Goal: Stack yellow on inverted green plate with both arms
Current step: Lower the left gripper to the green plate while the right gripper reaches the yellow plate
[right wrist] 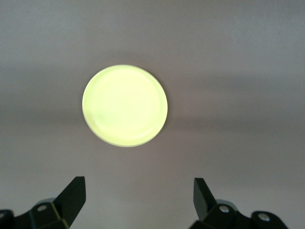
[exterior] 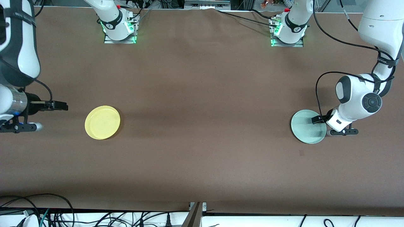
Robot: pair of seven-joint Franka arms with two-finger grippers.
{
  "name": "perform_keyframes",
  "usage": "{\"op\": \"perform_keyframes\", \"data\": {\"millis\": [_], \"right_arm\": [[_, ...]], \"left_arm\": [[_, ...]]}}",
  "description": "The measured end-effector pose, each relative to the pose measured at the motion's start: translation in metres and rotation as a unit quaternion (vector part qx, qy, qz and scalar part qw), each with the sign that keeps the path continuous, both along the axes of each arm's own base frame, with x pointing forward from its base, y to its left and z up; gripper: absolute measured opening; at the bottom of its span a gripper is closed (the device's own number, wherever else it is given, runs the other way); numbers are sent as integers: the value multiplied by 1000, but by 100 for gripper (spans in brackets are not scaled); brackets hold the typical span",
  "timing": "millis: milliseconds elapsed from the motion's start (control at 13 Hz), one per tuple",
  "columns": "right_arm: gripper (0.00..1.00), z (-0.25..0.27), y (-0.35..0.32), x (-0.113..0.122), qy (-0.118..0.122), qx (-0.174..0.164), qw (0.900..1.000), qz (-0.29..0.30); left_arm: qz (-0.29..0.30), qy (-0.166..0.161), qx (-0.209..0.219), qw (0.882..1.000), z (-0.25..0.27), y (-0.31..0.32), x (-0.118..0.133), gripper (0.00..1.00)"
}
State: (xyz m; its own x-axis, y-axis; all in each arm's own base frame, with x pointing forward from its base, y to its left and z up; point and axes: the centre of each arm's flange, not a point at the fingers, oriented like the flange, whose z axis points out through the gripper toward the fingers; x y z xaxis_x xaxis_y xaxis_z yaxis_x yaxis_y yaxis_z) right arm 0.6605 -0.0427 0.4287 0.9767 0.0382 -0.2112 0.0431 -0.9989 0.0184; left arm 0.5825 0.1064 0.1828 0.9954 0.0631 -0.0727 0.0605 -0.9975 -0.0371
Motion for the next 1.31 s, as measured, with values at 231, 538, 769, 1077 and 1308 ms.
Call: {"op": "perform_keyframes", "data": {"millis": [231, 538, 769, 1077, 1308], "right_arm": [[100, -72, -2, 20, 1, -5, 1000, 1], [100, -133, -8, 21, -1, -5, 1000, -5], [100, -165, -26, 10, -15, 21, 999, -40], [100, -193, -37, -3, -31, 31, 998, -41], [100, -219, -40, -17, -43, 67, 996, -30]], "left_arm": [[-8, 1, -2, 1000, -3, 9, -2, 96], [-26, 2, -3, 1000, -3, 12, -2, 51], [-31, 2, -4, 1000, -3, 13, -2, 32], [-35, -1, -4, 999, 2, 11, 0, 6], [-60, 4, -6, 998, 7, 11, 4, 6]]}}
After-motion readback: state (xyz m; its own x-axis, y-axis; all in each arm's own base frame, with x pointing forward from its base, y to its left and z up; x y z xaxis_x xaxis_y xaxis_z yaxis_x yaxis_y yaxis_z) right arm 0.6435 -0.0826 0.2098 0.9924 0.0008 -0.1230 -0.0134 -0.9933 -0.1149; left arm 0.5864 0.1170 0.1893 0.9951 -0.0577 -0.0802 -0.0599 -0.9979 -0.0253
